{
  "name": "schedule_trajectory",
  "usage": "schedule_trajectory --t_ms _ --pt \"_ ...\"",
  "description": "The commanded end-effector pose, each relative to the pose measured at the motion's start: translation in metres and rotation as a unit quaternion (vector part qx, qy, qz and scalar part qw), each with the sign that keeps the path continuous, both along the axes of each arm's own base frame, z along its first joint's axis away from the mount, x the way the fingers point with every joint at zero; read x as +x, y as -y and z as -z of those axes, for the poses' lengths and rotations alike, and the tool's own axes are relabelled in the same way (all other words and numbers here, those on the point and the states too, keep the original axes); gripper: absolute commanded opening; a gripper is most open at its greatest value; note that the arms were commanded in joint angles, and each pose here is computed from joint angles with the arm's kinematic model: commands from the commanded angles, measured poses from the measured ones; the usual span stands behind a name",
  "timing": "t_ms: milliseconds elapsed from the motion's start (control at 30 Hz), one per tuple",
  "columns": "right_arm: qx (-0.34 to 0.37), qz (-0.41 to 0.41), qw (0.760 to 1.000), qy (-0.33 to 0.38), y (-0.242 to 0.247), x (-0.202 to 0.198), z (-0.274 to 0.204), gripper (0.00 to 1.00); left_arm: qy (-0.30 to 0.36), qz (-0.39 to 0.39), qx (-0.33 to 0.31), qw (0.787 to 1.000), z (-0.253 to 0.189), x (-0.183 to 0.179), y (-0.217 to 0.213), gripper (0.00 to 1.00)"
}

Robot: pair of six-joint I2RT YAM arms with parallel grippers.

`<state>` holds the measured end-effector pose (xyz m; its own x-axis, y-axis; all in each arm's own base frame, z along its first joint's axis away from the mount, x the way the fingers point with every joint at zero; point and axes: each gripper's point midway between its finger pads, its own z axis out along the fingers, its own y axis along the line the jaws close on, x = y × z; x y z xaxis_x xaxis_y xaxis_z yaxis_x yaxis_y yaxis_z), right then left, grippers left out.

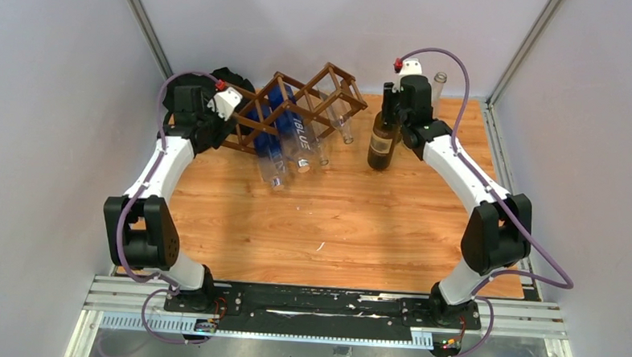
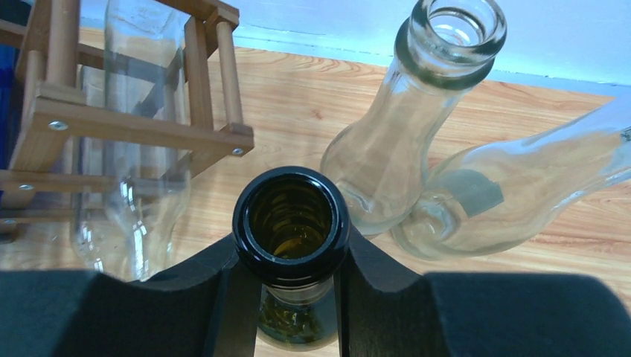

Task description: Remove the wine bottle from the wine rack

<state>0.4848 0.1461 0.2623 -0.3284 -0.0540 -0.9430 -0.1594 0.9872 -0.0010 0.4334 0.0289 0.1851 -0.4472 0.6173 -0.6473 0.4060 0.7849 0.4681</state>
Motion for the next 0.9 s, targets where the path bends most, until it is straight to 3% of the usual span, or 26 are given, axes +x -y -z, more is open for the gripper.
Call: schedule_trajectory --t_ms 0,167,300,633,867 --pt "0.007 0.028 0.996 0.089 0.011 0.021 -0.051 0.00 0.063 -0.048 0.028 0.996 -0.031 0.024 -0.034 0.72" --pt "-0.007 0.043 0.994 0.098 0.017 0.028 -0.048 0.00 0.059 -0.039 -0.016 0.997 -0.040 0.021 -0.027 0.79" --pt "-0.012 0.043 0.993 0.113 0.018 0.031 -0.048 0.00 0.056 -0.013 -0.051 0.997 -0.050 -0.001 -0.010 0.99" --pt "-0.004 0.046 0.990 0.134 0.014 0.044 -0.038 0.00 0.040 0.063 -0.136 0.988 -0.101 -0.067 0.037 1.00" --pt "-0.009 0.045 0.987 0.155 0.016 0.044 -0.038 0.00 0.039 0.082 -0.192 0.977 -0.134 -0.088 0.058 1.00"
